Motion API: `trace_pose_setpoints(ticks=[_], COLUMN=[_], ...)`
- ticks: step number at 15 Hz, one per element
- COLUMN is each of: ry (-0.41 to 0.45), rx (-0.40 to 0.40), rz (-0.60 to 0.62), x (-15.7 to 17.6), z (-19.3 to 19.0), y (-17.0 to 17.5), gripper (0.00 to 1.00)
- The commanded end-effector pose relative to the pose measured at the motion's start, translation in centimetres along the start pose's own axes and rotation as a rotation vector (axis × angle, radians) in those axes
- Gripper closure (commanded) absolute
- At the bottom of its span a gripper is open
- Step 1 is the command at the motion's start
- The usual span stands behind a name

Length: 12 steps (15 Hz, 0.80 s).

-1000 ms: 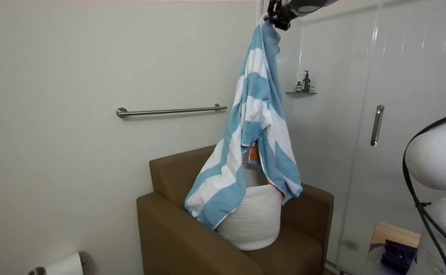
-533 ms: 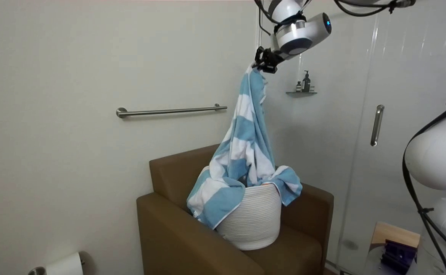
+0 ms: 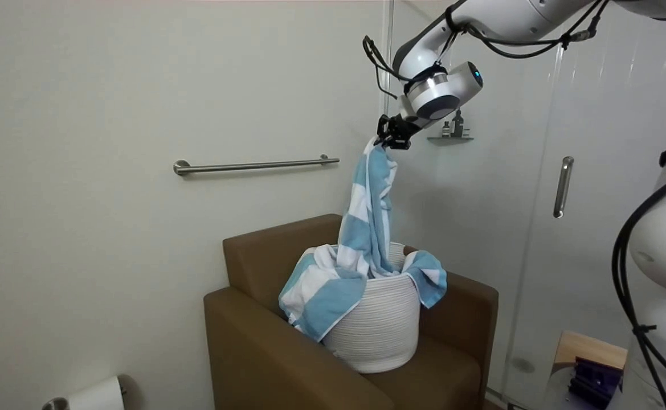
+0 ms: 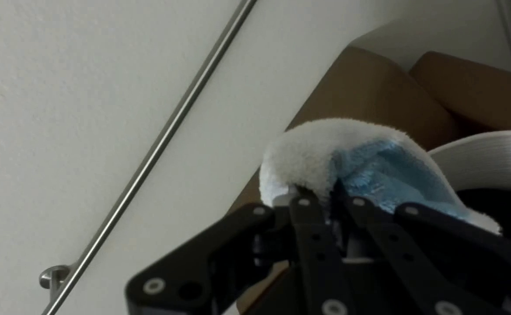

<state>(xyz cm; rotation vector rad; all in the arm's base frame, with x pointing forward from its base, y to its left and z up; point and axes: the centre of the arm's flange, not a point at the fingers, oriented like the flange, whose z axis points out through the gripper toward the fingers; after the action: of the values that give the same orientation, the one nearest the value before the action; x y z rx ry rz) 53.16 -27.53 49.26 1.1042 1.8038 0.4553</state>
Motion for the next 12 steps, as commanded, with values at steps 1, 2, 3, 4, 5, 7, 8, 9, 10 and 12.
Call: trace_pose_setpoints(ticks=[1, 2, 3, 4, 5, 7, 8, 9, 10, 12], ry=[-0.001, 0.010, 0.007, 0.016, 0.019, 0.020, 0.021, 0.030, 0.034, 0.046], rx=[0.085, 0.105, 0.123, 0.132, 0.143, 0.153, 0.152, 0.150, 0.152, 0.153], rz=[0.012, 0.012, 0.013, 0.016, 0.017, 0.034, 0.035, 0.029, 0.025, 0.022], x=[0.0, 0.6, 0.5, 1.0, 0.9, 1.2, 1.3, 1.2, 1.3, 1.4], z=[2.0, 2.7, 2.3, 2.9, 2.9, 3.3, 3.3, 3.2, 3.1, 3.0], y=[-0.8, -1.6, -3.7, -4.2, -4.9, -4.9, -5.1, -5.3, -5.4, -5.0], gripper=[0.93, 0.93, 0.93, 0.93, 0.93, 0.93, 0.65, 0.64, 0.58, 0.45])
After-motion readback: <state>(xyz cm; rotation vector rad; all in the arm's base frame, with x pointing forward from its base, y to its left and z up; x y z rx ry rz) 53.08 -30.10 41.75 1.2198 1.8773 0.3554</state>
